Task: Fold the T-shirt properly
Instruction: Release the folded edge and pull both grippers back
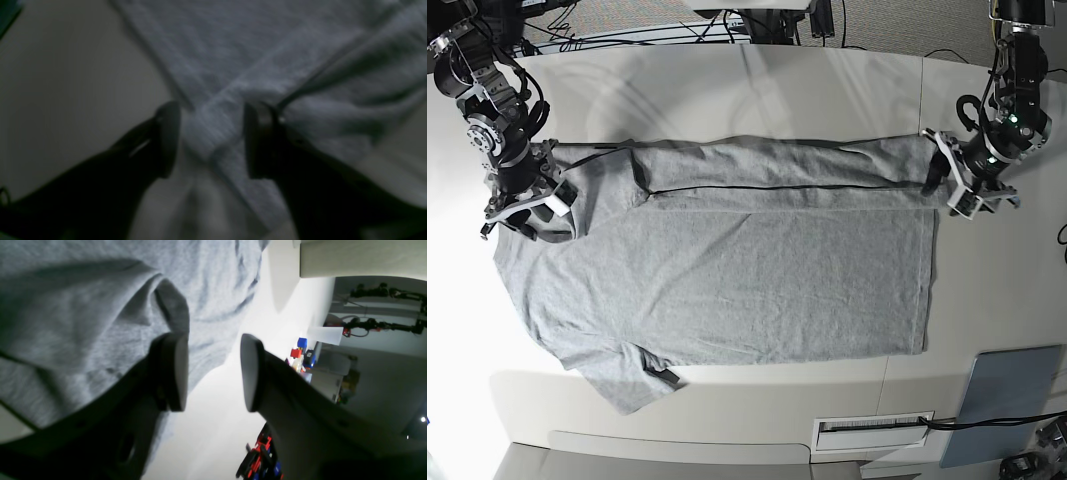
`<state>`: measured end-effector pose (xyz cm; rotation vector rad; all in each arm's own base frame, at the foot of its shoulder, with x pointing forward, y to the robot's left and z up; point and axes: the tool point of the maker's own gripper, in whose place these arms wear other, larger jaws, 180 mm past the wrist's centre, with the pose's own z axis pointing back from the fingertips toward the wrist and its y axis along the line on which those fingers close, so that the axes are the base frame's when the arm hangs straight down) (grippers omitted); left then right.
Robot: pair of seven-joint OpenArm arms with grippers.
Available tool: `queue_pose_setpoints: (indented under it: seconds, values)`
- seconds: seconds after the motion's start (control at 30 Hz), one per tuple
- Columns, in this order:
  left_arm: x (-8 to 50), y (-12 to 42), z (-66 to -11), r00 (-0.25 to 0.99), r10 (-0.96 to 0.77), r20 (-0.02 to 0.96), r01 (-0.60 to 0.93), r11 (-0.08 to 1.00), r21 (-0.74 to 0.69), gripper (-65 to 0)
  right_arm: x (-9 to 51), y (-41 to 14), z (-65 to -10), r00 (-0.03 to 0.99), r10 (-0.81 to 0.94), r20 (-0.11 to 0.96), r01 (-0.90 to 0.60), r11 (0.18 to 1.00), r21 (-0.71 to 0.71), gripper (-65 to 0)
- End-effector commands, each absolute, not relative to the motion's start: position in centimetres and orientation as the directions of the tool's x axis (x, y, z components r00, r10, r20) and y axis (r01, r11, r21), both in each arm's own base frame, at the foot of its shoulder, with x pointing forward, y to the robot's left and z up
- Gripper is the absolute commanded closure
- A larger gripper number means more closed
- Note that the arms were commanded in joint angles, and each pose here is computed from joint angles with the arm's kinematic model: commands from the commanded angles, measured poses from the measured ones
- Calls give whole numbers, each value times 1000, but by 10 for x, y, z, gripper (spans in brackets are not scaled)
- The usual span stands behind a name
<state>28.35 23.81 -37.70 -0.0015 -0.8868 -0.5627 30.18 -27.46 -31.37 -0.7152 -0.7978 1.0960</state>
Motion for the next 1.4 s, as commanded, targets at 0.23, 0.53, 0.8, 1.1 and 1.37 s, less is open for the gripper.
queue_pose_setpoints:
  seconds: [0.23, 0.53, 0.8, 1.1, 1.37]
  values:
    - [277, 228, -371, 562, -287, 776, 416, 909, 35, -238, 299, -286, -294, 344, 875, 341, -321, 451, -833, -189]
    - [255, 203, -395, 624, -25, 781, 239, 957, -161, 0, 271, -315, -311, 546, 670, 503, -67, 633, -771, 0]
    - [263, 193, -405, 625, 56, 778, 135, 975, -178, 0, 268, -337, -374, 709, 468, 527, -112, 813, -572, 0]
    - [233, 192, -463, 776, 76, 626, 85, 971, -223, 0, 235, -343, -420, 804, 421, 421, -193, 853, -484, 0]
    - [163, 192, -485, 851, 34, 523, 86, 975, -203, 0, 180, -363, -433, 831, 445, 333, -221, 814, -537, 0]
